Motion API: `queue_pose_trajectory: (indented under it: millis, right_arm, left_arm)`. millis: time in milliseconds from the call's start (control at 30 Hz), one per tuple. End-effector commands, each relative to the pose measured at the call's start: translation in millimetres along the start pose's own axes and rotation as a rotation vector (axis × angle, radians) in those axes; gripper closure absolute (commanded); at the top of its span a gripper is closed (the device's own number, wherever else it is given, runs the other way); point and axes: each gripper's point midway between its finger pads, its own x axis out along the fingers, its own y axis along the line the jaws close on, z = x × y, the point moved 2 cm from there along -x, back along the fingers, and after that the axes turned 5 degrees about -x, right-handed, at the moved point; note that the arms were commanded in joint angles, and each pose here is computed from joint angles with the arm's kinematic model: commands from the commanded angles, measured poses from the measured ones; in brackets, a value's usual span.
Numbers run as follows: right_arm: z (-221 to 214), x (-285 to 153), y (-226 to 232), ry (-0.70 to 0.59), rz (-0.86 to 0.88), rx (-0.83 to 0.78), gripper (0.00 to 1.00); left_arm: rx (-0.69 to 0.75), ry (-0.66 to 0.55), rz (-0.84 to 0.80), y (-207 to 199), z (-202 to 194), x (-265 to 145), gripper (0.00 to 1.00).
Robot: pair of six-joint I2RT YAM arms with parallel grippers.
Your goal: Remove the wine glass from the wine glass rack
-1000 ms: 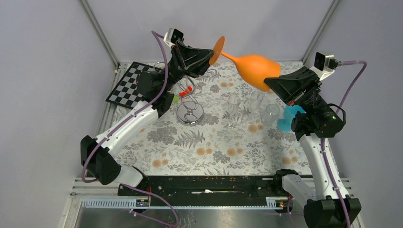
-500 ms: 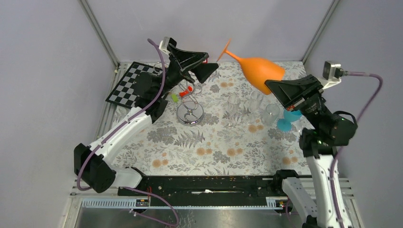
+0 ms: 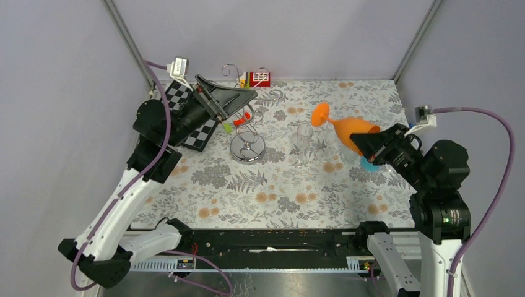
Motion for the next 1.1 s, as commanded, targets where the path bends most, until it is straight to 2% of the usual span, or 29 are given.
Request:
queue_pose_trajectory:
  millis: [0, 133, 233, 400, 533, 767, 1067]
  right_arm:
    - [-40.7, -27.5, -34.3, 0.219, -0.193, -0.120, 1.00]
    - [-55.8, -35.1, -66.0, 0.333, -0.342, -0.176, 1.00]
    - [-65.3, -32.6, -79.2, 0.398, -0.379, -0.182, 1.00]
    - [-90.2, -13.3, -61.2, 0.513, -0.162, -0.093, 1.00]
    - [-99.2, -0.4, -56.3, 0.507, -0.085, -0.048, 1.00]
    - [-101.4, 24.4, -48.8, 0.506, -0.072, -0.088, 1.00]
    - [-127.2, 74.3, -25.4, 0.602, -0.099, -0.228, 1.00]
  left_arm:
    - [0.232, -0.057, 0.190, 19.1, 11.9, -26.2, 0.04]
    - [0.320, -0.087, 0.274, 24.7, 16.7, -47.1, 0.03]
    - [0.371, -0.117, 0.334, 27.4, 21.6, -63.4, 0.02]
    - [0.439, -0.131, 0.423, 37.8, 24.3, -83.1, 0.01]
    - [0.462, -0.172, 0.519, 50.7, 30.8, -97.3, 0.01]
    - [0.537, -0.236, 0.569, 46.7, 42.6, -116.8, 0.01]
    - [0.644, -0.391, 0.592, 25.0, 60.5, -160.9, 0.01]
